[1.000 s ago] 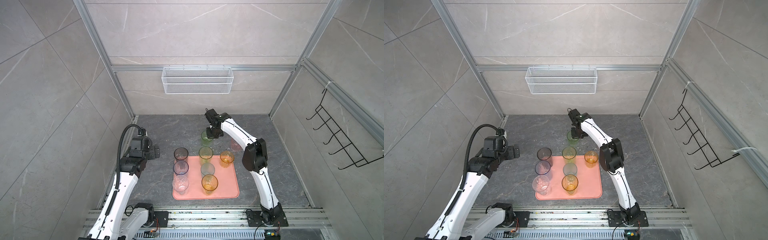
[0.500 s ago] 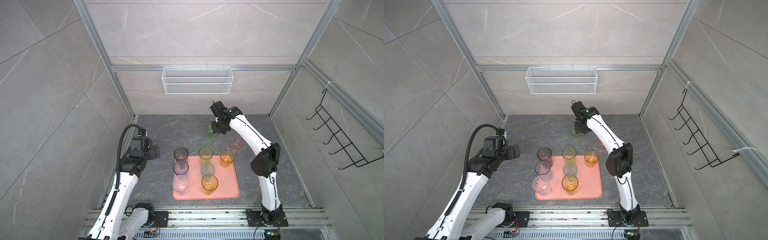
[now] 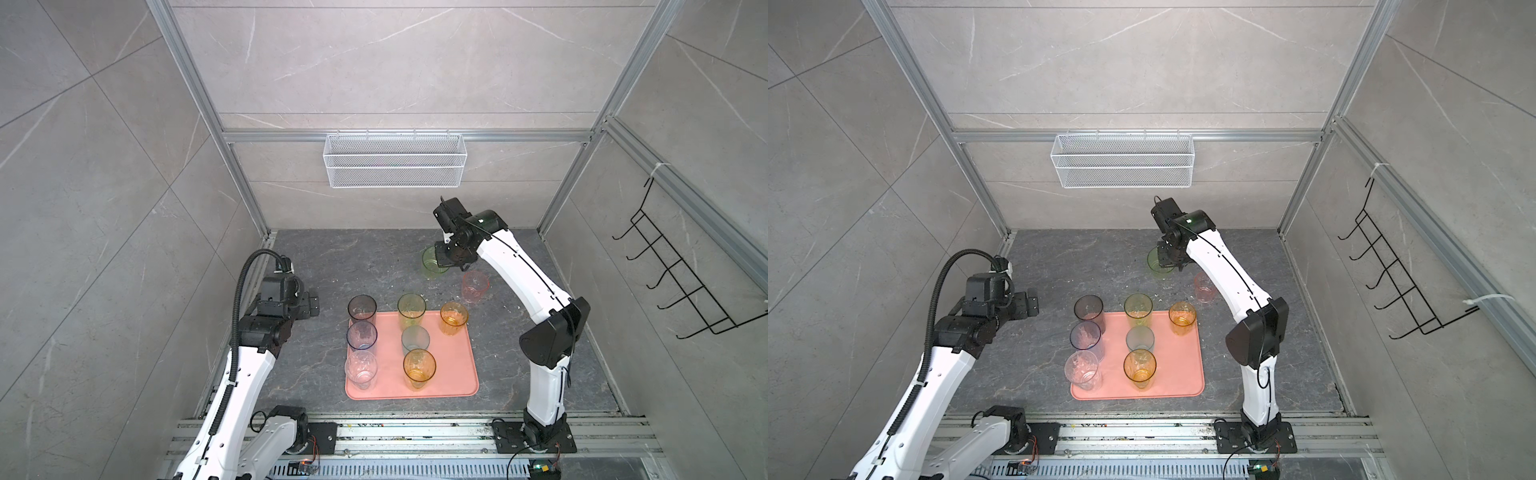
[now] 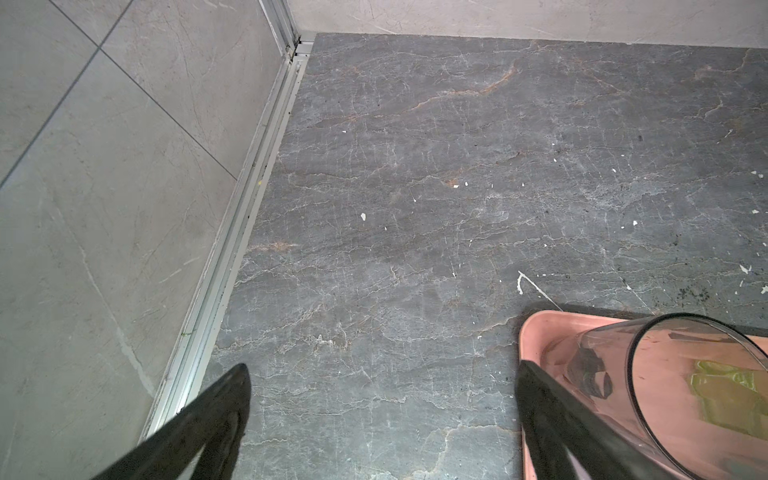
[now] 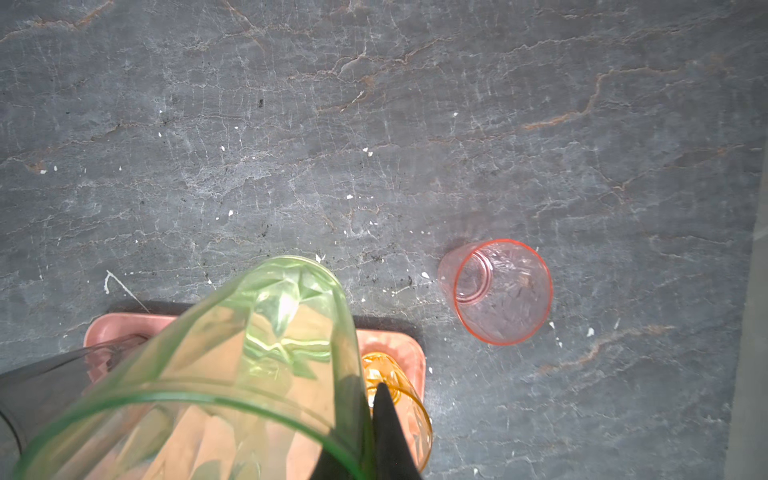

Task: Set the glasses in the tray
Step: 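Lift the green cup with the right gripper and carry it toward the tray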

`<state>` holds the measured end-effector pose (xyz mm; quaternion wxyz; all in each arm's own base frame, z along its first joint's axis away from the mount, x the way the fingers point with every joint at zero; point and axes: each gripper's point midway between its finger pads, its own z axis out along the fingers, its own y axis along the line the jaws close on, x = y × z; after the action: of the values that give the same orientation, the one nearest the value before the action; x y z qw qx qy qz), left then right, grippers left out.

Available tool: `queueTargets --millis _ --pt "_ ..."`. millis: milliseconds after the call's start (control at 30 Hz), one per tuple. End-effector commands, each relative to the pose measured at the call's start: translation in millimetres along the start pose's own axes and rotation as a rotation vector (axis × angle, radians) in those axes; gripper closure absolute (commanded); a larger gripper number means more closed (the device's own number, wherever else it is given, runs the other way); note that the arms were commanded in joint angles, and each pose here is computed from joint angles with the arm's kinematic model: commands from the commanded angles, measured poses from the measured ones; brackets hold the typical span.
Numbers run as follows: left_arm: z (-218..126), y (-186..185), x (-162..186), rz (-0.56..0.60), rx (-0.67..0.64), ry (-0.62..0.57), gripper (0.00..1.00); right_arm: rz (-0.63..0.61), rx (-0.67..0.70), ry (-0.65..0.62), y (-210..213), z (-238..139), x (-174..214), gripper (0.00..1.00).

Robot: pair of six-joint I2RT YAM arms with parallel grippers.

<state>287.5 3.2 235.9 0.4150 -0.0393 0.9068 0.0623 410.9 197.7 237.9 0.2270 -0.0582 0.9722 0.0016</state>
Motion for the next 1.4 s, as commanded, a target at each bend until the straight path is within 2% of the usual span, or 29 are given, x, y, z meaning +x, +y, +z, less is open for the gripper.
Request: queueTargets --millis 0,400,833,1067,1367 --pt "-9.2 0.4 -9.7 -0.017 0.014 -0.044 0.01 -0.015 0.007 -0.027 -8.2 -25.1 6.4 1.0" --pt "-21.9 2.3 -14.7 -0.032 0.024 -0.091 0.01 -0.007 -0.029 -0.046 -21.1 -59.6 33.7 1.0" --pt "-23.9 -0.1 -16.2 -0.038 0.041 -0.097 0.01 0.004 -0.079 -0.016 -35.6 -82.8 85.6 1.0" --pt "-22.7 0.9 -14.9 -0.035 0.034 -0.093 0.01 0.006 -0.113 0.034 -38.5 -81.8 119.2 1.0" --pt "-22.6 2.8 -15.0 -0.035 0.024 -0.093 0.01 0.015 -0.127 0.14 -41.3 -60.1 165.1 1.0"
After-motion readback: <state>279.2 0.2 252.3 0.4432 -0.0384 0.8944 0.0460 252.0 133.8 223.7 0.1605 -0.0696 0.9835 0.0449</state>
